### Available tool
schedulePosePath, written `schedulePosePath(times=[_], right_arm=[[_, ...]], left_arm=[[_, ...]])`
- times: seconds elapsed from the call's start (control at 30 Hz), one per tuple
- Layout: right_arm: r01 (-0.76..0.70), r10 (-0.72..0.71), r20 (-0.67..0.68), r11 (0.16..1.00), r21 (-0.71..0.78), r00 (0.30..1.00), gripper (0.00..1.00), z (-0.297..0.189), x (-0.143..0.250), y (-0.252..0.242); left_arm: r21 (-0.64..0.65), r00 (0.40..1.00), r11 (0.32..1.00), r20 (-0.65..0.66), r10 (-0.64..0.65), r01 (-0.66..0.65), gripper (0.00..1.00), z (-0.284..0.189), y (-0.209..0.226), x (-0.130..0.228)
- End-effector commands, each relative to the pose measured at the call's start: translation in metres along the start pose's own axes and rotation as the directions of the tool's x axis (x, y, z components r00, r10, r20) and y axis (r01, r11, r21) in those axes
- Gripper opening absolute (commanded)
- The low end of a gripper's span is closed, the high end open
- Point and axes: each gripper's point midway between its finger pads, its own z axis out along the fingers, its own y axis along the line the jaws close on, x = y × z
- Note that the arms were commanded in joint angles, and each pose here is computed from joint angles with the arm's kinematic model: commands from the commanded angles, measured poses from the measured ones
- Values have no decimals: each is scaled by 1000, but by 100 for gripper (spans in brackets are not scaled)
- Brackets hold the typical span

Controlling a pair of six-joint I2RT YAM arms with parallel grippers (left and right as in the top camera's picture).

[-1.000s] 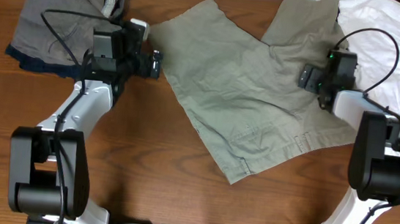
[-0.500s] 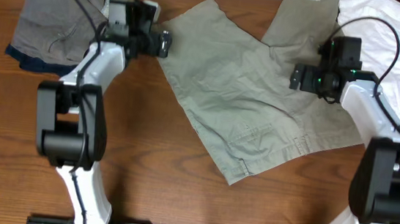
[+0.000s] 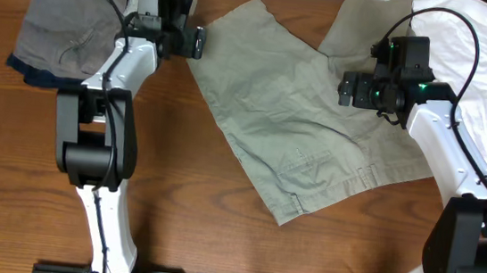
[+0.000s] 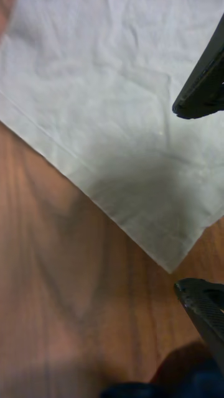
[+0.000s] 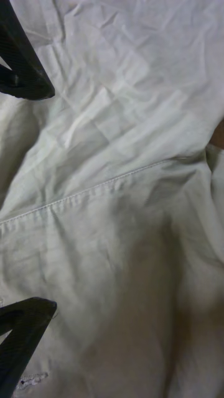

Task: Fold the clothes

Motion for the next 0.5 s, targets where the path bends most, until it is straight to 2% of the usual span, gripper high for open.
schedulePosePath(times=[0.0,0.47], right_arm=[[18,-18,11,1000,-11,1000,99,-3,-3,6],[21,-21,4,1000,-12,1000,99,-3,-2,8]], left_arm=[[-22,1000,1000,-17,0,0,83,7,5,5],[-33,997,999,-71,-11,8,80,23,8,26]])
